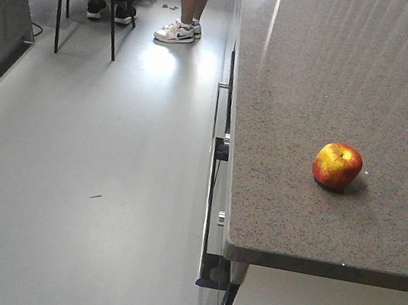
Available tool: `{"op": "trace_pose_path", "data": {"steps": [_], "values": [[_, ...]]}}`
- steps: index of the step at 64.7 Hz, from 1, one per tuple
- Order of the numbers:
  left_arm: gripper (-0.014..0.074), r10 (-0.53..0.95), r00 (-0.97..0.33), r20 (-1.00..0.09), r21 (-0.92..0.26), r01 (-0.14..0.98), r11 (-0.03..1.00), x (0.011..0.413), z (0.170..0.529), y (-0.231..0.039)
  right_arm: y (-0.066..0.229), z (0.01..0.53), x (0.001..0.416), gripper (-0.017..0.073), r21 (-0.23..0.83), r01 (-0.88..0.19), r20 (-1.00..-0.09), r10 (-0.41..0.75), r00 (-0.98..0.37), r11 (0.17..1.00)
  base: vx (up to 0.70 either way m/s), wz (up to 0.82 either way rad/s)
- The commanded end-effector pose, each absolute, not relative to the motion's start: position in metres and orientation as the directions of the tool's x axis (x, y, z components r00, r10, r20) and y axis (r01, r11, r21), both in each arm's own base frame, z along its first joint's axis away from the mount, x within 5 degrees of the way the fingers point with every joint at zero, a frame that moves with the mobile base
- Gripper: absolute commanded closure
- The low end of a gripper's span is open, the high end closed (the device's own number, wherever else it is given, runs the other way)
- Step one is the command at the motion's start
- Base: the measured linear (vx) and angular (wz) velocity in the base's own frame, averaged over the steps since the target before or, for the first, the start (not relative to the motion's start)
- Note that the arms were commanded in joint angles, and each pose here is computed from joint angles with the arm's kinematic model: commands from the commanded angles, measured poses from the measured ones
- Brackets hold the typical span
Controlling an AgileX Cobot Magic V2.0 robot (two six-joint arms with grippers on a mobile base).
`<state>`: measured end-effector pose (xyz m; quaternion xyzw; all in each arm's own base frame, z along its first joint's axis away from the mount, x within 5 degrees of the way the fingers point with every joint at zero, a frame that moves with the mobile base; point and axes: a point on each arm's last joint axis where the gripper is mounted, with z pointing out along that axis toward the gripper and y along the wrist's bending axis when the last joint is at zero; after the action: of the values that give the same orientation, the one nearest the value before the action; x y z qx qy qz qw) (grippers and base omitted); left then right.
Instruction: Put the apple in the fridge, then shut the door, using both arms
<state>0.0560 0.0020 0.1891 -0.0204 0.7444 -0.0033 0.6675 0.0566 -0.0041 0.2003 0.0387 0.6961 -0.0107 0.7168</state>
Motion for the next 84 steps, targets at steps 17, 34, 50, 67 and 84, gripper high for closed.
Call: {"op": "trace_pose_path", "data": {"steps": [17,34,50,67,84], "values": [[0.0599,-0.042,-0.008,-0.999,-0.042,-0.014,0.999,0.0546,0.2019,0.0012,-0.0038,0.2083,0.0552,0.0565,0.028,0.066,-0.993,0.021,0.114,0.997,0.0,0.0],[0.0599,-0.042,-0.008,-0.999,-0.042,-0.014,0.999,0.0546,0.2019,0.0012,-0.0038,0.2083,0.0551,0.0565,0.028,0.066,-0.993,0.021,0.115,0.997,0.0,0.0],[0.0599,-0.042,-0.008,-0.999,-0.042,-0.014,0.999,0.0546,0.2019,0.0012,-0.0038,0.2083,0.0551,0.0565,0.028,0.066,-0.993,0.021,0.115,0.997,0.0,0.0],[0.0599,-0.042,-0.008,-0.999,-0.042,-0.014,0.999,0.0546,0.2019,0.0012,-0.0038,0.209,0.055,0.0565,0.032,0.066,-0.993,0.024,0.119,0.997,0.0,0.0],[0.0599,-0.042,-0.008,-0.999,-0.042,-0.014,0.999,0.0546,0.2019,0.0012,-0.0048,0.2148,0.0541,0.0565,0.241,0.035,-0.954,0.229,0.195,0.97,0.0,0.0]]}}
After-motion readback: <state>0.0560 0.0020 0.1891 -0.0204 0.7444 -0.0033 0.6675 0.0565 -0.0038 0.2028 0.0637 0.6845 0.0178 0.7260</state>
